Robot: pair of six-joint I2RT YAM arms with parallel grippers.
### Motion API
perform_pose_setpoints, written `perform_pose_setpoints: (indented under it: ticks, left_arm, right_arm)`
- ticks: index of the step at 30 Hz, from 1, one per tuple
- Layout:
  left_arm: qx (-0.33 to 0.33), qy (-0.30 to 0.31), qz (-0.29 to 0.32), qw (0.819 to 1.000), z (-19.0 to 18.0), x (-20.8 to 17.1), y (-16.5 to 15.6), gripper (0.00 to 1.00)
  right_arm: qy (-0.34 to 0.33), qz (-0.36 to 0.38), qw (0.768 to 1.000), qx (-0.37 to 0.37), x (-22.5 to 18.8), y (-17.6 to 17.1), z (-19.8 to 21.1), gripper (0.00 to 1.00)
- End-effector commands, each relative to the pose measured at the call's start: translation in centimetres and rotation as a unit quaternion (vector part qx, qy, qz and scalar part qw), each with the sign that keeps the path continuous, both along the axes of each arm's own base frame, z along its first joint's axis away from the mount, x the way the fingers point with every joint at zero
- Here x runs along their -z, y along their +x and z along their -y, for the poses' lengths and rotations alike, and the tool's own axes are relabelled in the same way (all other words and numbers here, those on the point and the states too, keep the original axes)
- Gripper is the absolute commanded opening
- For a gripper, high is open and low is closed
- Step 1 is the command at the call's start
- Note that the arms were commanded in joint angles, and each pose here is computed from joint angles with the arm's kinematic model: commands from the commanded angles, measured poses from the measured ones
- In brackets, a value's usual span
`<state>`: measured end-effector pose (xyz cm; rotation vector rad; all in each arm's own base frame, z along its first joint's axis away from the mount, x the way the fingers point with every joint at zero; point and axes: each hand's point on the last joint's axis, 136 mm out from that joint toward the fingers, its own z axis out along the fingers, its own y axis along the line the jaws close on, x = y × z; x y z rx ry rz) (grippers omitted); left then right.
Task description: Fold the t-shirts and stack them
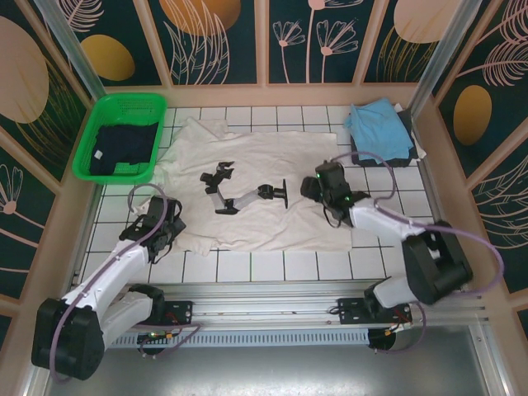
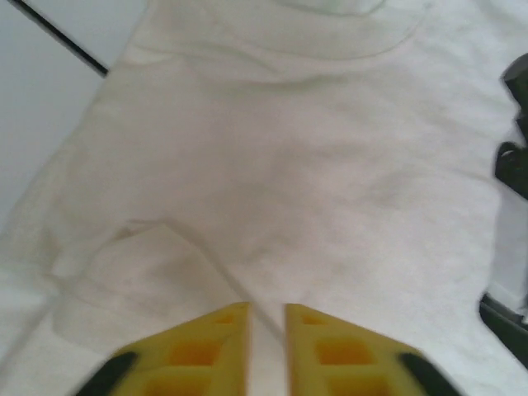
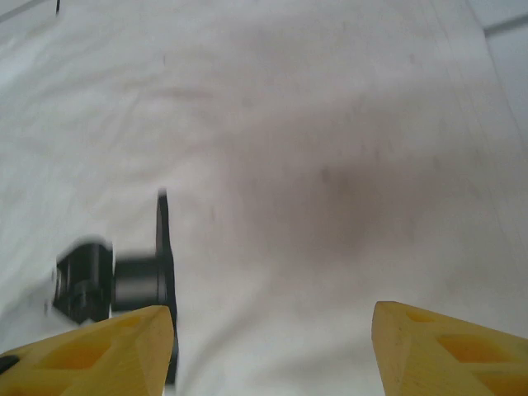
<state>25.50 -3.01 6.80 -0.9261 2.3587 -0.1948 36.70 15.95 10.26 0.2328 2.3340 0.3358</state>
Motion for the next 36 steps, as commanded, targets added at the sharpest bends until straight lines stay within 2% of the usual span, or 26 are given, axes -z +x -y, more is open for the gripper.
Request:
perform_pose_setpoints:
  ticks: [1,4,8,11,15,19,24,27,31,32,33,36]
  left_arm:
    - [0.044,-0.010,0.032,0.998,2.0,-2.2,4.4,0.39]
    - [0.070,0.009,0.026,0.997,3.5,-2.1,9.7,0.49]
    - [0.098,0.017,0.024,0.995,6.0,-1.2,17.7,0.55]
    - [0.101,0.021,-0.003,0.995,6.7,1.6,22.4,0.55]
    - [0.085,0.029,-0.020,0.996,5.7,4.8,26.8,0.55]
    - [0.080,0.034,-0.038,0.996,5.0,7.3,29.6,0.55]
    - [0.110,0.004,-0.035,0.993,6.2,9.2,33.6,0.55]
    - [0.135,-0.009,-0.026,0.990,7.5,8.7,36.5,0.56]
    - [0.149,-0.003,-0.001,0.989,7.7,4.8,37.8,0.61]
    - [0.154,-0.001,0.011,0.988,7.8,3.0,37.7,0.66]
    - [0.156,0.002,0.014,0.988,7.7,2.0,37.2,0.73]
    - [0.160,0.007,0.022,0.987,7.1,-1.4,34.0,0.75]
  right_arm:
    - [-0.030,0.016,0.999,0.002,0.4,4.5,0.0,0.65]
    - [-0.042,-0.014,0.999,0.009,2.7,7.5,0.3,0.65]
    - [-0.050,-0.046,0.998,0.012,5.7,10.2,0.4,0.64]
    - [-0.055,-0.069,0.996,0.016,7.6,11.7,0.6,0.64]
    - [-0.066,-0.086,0.994,0.030,9.3,13.4,1.6,0.64]
    - [-0.059,-0.108,0.992,0.025,10.7,15.1,1.6,0.64]
    - [-0.057,-0.115,0.991,0.023,11.4,18.0,2.0,0.64]
    - [-0.049,-0.111,0.992,0.027,11.0,20.1,2.7,0.64]
    - [-0.047,-0.091,0.994,0.025,7.8,21.3,2.6,0.63]
    - [-0.045,-0.082,0.995,0.024,6.5,21.3,2.6,0.64]
    - [-0.042,-0.072,0.996,0.023,5.2,21.1,2.5,0.64]
    - [-0.034,-0.042,0.998,0.016,1.3,19.7,2.2,0.65]
